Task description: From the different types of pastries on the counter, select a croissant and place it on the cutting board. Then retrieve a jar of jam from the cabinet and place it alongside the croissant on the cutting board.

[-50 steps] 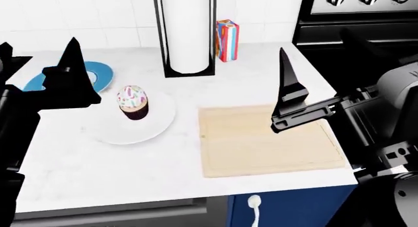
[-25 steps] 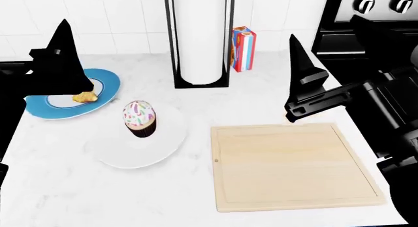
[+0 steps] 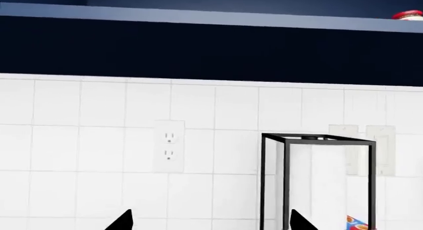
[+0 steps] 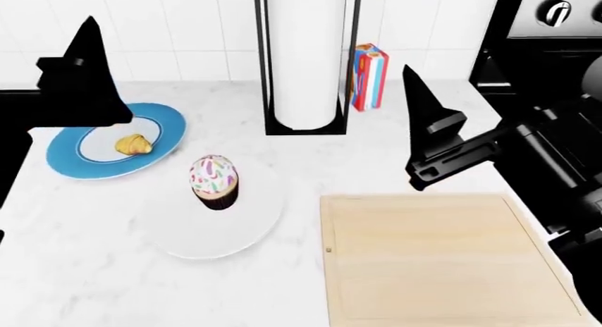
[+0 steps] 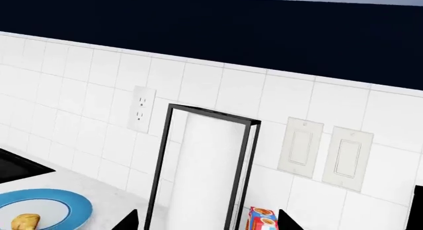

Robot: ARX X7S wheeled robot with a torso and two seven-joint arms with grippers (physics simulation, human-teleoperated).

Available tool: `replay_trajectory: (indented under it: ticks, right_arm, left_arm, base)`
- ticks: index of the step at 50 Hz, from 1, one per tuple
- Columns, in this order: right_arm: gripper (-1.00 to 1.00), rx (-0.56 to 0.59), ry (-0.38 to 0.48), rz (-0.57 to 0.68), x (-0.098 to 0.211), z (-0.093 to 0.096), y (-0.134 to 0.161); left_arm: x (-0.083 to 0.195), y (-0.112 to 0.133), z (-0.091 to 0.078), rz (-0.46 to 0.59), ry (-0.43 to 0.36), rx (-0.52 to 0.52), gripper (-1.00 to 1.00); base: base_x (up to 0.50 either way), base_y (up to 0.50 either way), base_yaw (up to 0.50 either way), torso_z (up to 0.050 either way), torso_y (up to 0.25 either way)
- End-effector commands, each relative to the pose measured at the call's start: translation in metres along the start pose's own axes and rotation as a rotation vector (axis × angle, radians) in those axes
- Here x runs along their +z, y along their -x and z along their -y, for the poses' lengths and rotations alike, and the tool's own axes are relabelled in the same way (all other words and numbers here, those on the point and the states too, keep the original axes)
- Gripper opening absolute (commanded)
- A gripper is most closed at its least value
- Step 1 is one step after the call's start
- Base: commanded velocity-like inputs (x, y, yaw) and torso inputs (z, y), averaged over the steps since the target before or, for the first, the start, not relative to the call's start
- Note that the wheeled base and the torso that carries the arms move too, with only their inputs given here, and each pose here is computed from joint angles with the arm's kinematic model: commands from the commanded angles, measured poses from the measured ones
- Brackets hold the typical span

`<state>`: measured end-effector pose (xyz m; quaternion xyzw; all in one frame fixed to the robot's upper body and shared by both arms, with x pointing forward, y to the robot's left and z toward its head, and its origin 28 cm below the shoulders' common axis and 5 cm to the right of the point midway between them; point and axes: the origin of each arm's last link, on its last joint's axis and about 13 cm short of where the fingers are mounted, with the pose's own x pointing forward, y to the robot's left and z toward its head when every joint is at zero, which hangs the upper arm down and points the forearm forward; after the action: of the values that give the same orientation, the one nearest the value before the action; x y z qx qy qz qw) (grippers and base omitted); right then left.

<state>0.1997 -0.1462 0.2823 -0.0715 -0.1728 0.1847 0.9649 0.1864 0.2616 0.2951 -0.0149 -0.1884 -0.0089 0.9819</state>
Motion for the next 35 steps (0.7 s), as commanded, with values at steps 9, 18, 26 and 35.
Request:
replay_trajectory:
  ticks: [9, 18, 26, 35]
  right_arm:
    - [1.0, 0.004, 0.0, 0.003, 0.0033, 0.0035, 0.0015]
    - [1.0, 0.006, -0.002, 0.005, 0.0028, 0.0037, 0.0021]
    - [1.0, 0.008, -0.004, 0.006, 0.0036, 0.0038, 0.0028]
    - [1.0, -0.008, -0.017, 0.001, 0.0038, 0.0035, 0.0023]
  left_arm:
    - [-0.0007, -0.0017, 0.0006, -0.005, -0.007, -0.004, 1.0]
    - [-0.0002, -0.0006, 0.0, -0.004, -0.008, -0.001, 1.0]
    - [0.0014, 0.0003, 0.0001, -0.001, -0.01, -0.002, 1.0]
    - [0.0016, 0.0004, 0.0004, 0.001, -0.01, -0.004, 1.0]
  base:
    - [0.07, 0.0, 0.0, 0.0, 0.001]
    - [0.17, 0.0, 0.0, 0.0, 0.0]
    - [0.17, 0.0, 0.0, 0.0, 0.0]
    - [0.04, 0.0, 0.14, 0.0, 0.001]
